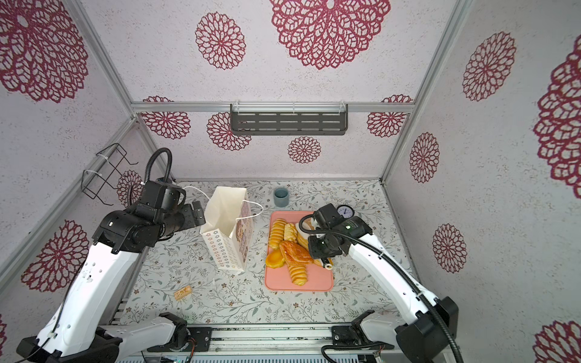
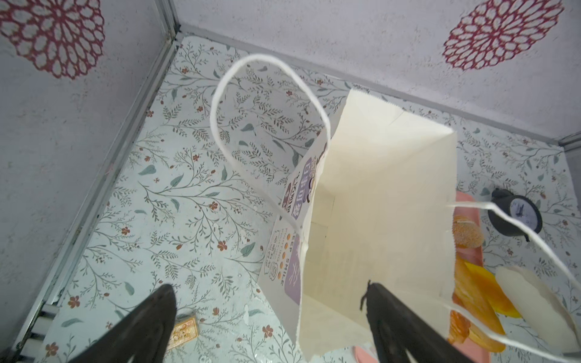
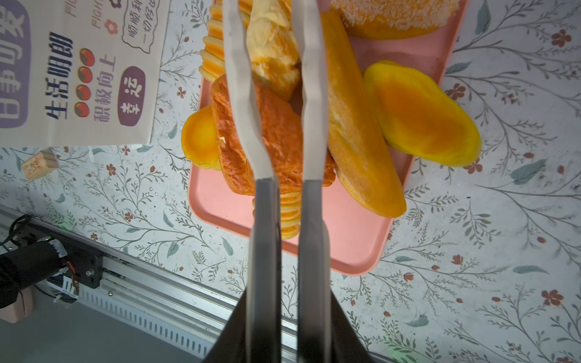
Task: Place the fake bread into the paper bag
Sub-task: 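Lower the tongs onto the brown pastry and pinch it with the right gripper, then lift the pinched pastry with the tongs and carry it toward the bag, then open the tongs over the bag opening to drop the brown pastry inside, then move the empty tongs back over the pink tray with the right gripper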
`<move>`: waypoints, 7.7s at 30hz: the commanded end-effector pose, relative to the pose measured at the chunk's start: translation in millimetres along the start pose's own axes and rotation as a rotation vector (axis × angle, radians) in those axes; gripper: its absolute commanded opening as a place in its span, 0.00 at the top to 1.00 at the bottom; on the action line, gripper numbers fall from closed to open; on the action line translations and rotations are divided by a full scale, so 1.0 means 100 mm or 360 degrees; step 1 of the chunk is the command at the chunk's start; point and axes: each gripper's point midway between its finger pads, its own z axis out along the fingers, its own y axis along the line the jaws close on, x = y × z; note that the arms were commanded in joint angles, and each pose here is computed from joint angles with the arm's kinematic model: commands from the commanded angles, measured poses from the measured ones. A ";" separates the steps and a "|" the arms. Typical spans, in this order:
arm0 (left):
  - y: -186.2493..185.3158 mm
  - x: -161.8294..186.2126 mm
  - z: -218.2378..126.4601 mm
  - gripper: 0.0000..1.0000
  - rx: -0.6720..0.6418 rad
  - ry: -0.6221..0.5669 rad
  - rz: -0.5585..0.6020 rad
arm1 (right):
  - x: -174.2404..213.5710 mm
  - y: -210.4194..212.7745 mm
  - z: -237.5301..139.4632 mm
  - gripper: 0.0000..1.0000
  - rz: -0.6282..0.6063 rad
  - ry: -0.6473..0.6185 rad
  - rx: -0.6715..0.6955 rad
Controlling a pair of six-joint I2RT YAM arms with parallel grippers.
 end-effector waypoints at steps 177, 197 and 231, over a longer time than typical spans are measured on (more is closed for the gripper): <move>-0.31 0.20 0.60 0.89 0.0313 0.0127 -0.0197 | -1.38 2.30 -1.04 0.98 -0.0175 -0.0701 -0.1459; -0.27 0.23 0.60 0.96 0.0292 0.0131 -0.0189 | -1.29 2.22 -0.95 0.51 -0.0200 -0.0654 -0.1340; -0.26 0.15 0.54 0.38 0.0301 0.0066 -0.0165 | -0.21 0.40 -0.63 0.55 0.0123 -0.0431 -0.0237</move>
